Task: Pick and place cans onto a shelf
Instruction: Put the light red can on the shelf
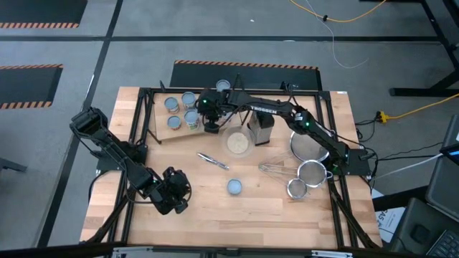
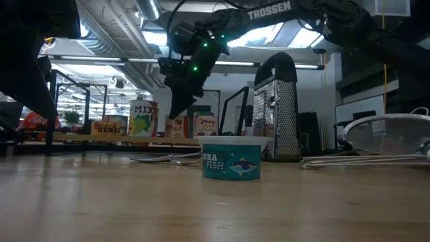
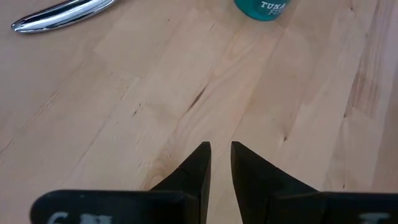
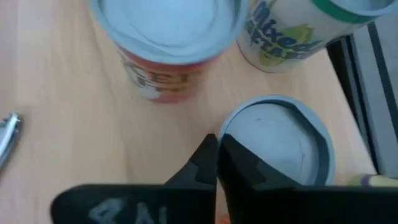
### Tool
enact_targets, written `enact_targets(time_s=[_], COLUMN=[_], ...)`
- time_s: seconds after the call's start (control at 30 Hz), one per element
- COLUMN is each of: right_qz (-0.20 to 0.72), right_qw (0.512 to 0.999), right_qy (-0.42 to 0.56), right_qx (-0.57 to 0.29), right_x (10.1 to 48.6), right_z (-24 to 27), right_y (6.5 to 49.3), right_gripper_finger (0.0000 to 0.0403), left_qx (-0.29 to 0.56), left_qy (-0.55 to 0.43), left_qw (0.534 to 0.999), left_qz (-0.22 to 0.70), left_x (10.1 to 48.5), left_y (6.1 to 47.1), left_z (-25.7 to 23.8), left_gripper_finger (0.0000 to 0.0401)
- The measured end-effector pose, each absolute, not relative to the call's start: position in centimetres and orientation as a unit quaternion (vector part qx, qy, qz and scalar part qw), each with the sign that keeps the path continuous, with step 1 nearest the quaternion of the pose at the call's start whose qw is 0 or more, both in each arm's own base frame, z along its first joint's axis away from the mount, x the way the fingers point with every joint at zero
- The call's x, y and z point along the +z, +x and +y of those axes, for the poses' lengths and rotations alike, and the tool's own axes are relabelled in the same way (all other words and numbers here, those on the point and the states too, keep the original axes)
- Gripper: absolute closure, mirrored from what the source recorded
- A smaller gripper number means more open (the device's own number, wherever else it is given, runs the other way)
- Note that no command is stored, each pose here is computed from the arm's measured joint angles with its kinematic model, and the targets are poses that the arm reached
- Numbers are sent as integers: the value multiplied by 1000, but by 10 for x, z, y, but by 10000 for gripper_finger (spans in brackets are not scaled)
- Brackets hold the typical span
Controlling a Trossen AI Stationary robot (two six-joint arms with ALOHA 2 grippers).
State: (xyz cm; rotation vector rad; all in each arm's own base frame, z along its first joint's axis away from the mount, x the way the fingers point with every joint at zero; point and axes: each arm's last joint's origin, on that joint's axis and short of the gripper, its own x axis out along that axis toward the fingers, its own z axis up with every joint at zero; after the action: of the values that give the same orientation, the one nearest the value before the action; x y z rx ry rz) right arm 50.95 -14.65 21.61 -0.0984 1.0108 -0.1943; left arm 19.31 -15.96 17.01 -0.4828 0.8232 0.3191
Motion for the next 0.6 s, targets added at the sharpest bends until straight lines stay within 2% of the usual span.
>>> enact_targets(time_s=[0.3, 0.6], right_qz=[478, 451], right_qw=[869, 885], right_qy=[-115, -116], right_qx=[-53, 10], right_x=[217, 218], right_z=[-172, -201], right_y=[503, 494], right_gripper_finger=[397, 396], left_qx=[157, 157], left_qy=[-229, -229], left_qw=[879, 879], left_qz=[389, 389], left_x=[170, 170], left_y=[193, 193], left_z=[-159, -159], left_gripper_finger=[346, 346])
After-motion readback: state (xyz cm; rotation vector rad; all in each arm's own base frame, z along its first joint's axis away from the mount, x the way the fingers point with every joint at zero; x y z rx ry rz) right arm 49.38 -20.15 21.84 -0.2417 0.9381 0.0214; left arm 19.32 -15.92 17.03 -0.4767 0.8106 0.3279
